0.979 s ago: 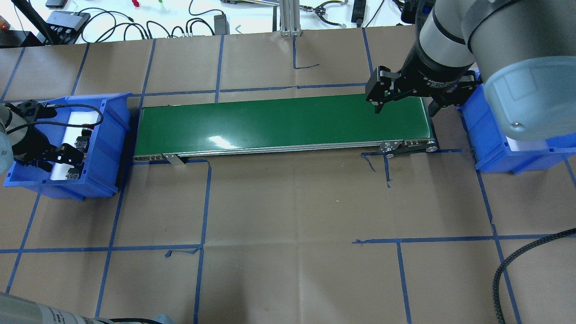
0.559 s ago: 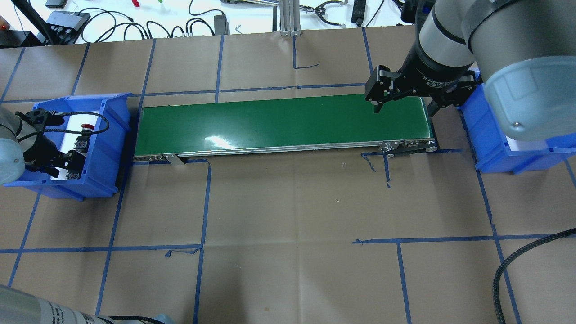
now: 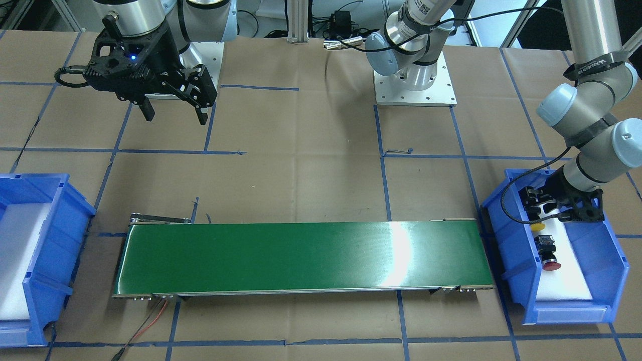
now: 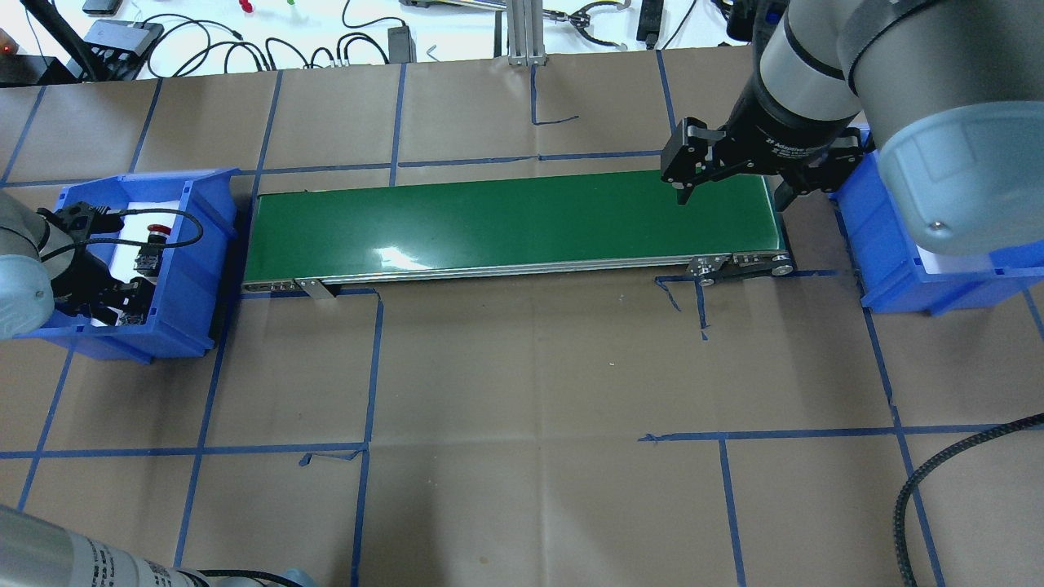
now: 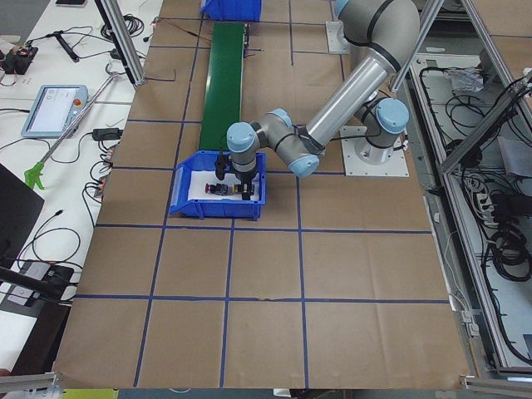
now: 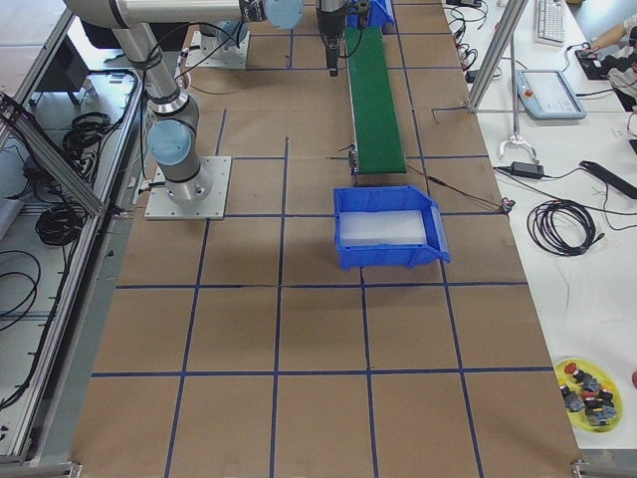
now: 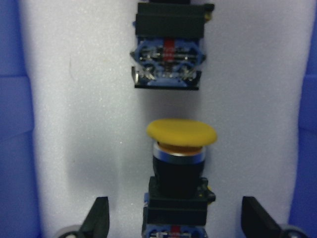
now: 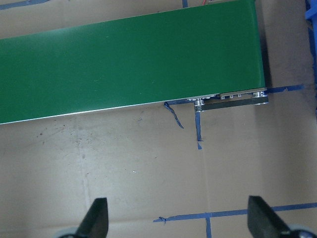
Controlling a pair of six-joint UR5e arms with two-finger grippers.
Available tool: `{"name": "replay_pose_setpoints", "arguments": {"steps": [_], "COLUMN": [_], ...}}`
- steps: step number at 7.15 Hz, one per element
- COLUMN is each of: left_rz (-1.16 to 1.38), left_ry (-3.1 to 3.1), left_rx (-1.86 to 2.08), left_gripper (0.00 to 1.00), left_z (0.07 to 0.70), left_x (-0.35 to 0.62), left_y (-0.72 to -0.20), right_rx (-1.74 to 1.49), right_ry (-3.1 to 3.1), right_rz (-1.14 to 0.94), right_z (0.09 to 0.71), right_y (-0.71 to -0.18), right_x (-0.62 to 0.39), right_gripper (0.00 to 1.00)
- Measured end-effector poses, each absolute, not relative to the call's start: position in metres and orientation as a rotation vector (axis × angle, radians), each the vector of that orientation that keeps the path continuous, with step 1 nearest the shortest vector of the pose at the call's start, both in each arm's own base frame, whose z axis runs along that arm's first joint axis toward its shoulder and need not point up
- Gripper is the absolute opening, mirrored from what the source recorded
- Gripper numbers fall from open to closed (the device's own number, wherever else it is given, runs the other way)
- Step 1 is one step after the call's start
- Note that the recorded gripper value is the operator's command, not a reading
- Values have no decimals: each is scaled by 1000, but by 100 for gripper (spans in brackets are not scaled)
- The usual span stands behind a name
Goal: Transport two buttons from left to right
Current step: 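Lower the left gripper and grasp the yellow-capped button, then lift the yellow button and carry it over the conveyor belt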
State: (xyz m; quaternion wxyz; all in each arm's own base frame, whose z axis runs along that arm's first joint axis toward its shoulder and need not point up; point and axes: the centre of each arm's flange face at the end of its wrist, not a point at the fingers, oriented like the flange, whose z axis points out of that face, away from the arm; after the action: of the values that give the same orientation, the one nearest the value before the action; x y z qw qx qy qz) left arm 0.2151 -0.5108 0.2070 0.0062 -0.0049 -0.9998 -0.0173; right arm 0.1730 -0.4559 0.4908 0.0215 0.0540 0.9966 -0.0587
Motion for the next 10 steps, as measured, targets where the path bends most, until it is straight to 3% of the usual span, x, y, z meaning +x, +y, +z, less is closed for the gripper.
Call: {"name": "replay_pose_setpoints", "arguments": {"steps": [3, 6, 10], "left_rz": [-33, 3, -114], "left_ry": [-3139, -3156, -3171], "left_rx": [-18, -21, -37], "left_gripper": [3, 2, 2], "left_z": [218, 243, 392], "left_x": [215, 219, 228], "left_y": [-513, -518, -533], "right_rx": [170, 170, 168], "right_ry": [3087, 3087, 3088], "right_rz": [-183, -181, -181], "right_z": [491, 490, 490], "right_y": [-456, -457, -458], "right_x": [173, 173, 173], "right_gripper": [100, 100, 100]}}
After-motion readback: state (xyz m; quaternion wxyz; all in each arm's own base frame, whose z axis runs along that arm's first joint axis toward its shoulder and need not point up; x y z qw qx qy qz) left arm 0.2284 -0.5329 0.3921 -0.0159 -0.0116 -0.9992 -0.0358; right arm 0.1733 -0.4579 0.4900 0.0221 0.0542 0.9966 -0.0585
